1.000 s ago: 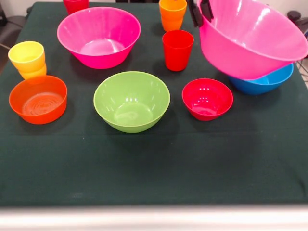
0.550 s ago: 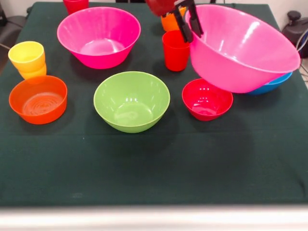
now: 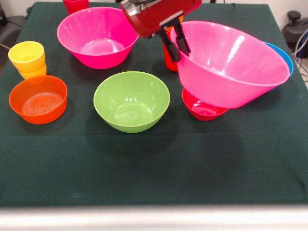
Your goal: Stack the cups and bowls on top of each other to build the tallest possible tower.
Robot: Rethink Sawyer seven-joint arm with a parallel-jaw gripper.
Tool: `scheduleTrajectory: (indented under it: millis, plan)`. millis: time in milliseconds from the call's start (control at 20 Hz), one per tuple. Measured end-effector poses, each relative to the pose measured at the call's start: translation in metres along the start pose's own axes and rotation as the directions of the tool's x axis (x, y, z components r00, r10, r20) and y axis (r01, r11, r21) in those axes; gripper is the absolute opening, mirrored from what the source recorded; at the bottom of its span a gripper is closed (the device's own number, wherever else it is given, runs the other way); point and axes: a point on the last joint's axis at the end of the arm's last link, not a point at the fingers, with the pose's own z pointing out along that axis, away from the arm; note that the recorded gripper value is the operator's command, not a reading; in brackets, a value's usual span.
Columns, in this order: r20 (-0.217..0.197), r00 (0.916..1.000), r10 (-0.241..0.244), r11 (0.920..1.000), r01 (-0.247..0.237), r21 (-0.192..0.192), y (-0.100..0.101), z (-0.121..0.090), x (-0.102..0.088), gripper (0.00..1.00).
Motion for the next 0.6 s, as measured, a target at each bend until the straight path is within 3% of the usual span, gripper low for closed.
scheduleTrajectory:
  millis: [600]
  plan:
    - [0.016, 0.9999, -0.007, 0.9999, 0.007, -0.008, -0.017, 0.013, -0.004, 0.00]
